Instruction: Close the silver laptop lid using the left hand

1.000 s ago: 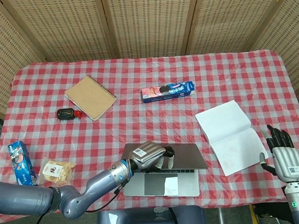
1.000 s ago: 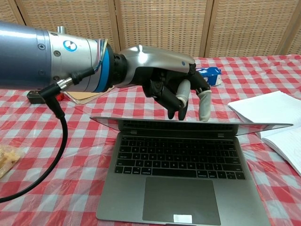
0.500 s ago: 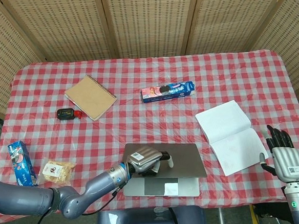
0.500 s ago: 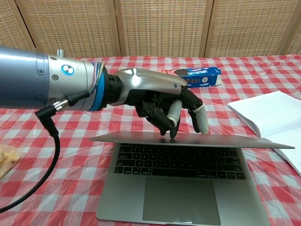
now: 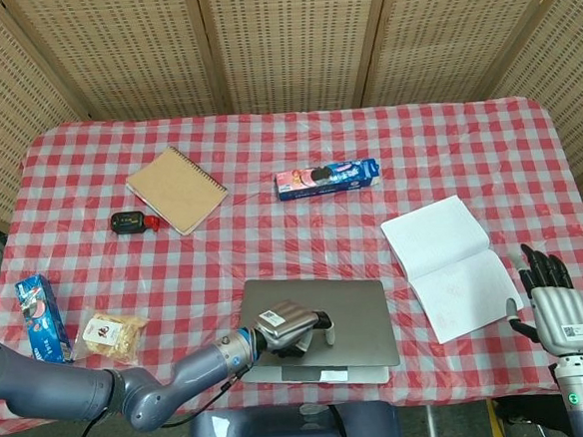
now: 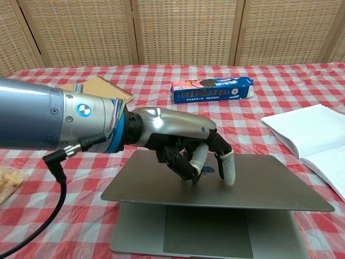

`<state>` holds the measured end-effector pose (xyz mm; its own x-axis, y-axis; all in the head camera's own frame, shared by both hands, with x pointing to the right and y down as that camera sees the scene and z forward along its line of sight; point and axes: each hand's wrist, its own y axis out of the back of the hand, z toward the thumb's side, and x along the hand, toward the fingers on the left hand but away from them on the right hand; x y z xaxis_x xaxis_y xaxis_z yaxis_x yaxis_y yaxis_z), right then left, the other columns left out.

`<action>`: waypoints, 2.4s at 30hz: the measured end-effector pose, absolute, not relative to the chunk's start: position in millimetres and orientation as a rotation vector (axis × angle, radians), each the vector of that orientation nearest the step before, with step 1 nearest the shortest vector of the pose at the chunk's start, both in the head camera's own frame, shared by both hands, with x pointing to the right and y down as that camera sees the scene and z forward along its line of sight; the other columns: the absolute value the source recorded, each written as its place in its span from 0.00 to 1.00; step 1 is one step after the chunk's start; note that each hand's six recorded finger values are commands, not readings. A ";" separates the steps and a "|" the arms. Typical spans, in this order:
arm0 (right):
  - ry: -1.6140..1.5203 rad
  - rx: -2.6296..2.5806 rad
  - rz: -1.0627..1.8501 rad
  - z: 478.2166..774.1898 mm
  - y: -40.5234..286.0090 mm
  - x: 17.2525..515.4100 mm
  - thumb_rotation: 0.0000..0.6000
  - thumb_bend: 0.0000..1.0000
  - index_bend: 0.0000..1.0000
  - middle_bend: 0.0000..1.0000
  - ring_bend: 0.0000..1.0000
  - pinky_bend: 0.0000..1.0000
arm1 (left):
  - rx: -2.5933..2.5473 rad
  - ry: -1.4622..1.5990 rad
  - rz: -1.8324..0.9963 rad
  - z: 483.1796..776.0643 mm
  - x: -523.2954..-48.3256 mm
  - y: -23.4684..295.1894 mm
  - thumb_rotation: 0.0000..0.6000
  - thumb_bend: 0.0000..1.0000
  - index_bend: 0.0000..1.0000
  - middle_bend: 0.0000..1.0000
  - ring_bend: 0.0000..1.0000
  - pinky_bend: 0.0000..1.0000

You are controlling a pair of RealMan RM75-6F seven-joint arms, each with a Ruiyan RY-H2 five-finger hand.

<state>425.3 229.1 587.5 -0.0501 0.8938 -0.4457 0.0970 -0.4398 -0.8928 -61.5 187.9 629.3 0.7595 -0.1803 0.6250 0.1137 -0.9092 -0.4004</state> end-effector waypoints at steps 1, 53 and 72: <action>-1.073 -1.575 1.562 587.9 229.2 425.6 1.00 0.75 0.00 0.00 0.00 0.00 | -2.535 0.043 -0.965 630.6 -61.2 189.7 1.00 1.00 0.37 0.29 0.46 0.45; -1.070 -1.590 1.515 588.0 229.7 419.5 1.00 0.73 0.00 0.00 0.00 0.00 | -2.098 0.646 -1.027 599.7 -188.3 145.5 1.00 0.23 0.00 0.00 0.00 0.00; -0.927 -1.657 1.434 592.0 243.2 394.7 1.00 0.62 0.00 0.00 0.00 0.00 | -1.508 0.882 -1.424 585.4 -381.3 223.3 1.00 0.11 0.00 0.00 0.00 0.00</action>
<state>394.7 243.2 592.0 0.1124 0.8839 -0.4541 0.0515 -0.4615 -0.8856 -381.3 223.3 585.4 0.0995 -0.9171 0.3861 0.0629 -0.3815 -0.9222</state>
